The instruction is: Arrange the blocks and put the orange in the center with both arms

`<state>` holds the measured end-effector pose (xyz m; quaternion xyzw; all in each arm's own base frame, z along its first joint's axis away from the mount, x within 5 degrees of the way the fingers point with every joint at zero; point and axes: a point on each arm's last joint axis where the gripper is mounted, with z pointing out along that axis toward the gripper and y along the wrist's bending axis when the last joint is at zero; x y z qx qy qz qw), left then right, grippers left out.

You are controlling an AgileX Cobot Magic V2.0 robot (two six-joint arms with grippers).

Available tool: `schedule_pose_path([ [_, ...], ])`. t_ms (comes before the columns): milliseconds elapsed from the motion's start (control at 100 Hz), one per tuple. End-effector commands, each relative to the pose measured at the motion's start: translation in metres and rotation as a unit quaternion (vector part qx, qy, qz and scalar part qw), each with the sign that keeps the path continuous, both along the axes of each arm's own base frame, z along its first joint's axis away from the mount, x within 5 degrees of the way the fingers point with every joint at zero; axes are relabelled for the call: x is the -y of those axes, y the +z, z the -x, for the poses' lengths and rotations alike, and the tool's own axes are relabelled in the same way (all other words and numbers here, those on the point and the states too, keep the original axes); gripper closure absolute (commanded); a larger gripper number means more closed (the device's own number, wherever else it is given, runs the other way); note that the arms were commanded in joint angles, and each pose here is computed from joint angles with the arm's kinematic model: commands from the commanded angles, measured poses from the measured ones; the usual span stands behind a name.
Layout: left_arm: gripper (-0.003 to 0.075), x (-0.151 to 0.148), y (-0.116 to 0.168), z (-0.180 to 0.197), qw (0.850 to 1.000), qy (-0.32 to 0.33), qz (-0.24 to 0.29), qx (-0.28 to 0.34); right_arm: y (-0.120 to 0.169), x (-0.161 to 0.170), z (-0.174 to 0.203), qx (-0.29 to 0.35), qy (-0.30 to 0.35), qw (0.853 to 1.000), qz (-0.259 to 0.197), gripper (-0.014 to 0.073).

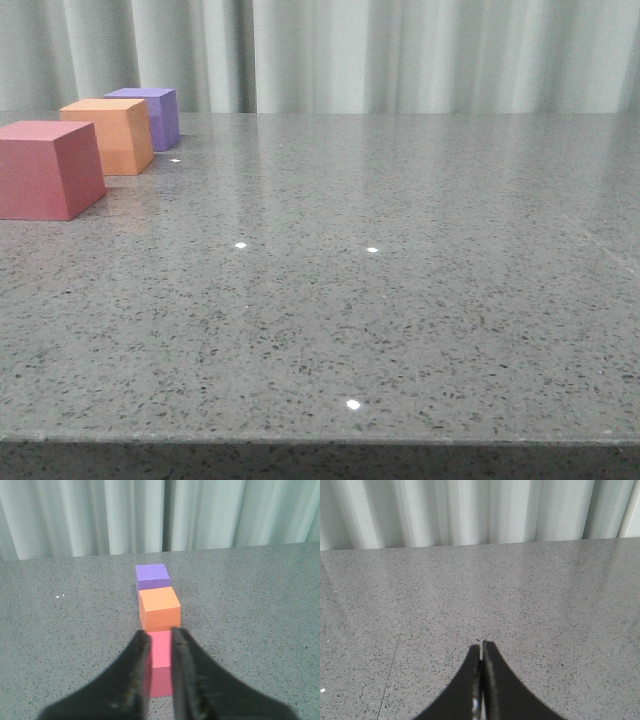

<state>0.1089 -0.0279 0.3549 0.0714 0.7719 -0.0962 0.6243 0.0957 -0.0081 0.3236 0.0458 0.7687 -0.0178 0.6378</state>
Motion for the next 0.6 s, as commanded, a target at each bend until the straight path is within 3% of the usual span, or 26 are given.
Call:
schedule_pose_path([
  [0,0.074,-0.0006,0.0167,0.0032,0.998,-0.002,0.018,0.058,0.0153,-0.0004,-0.0007,0.052,0.003,0.999,0.008,0.0661],
  [590,0.0739,-0.0002,0.0163,0.0032,0.998,-0.003,0.025,0.054,0.0153,-0.0004,-0.0007,0.052,0.003,0.999,0.008,0.0661],
])
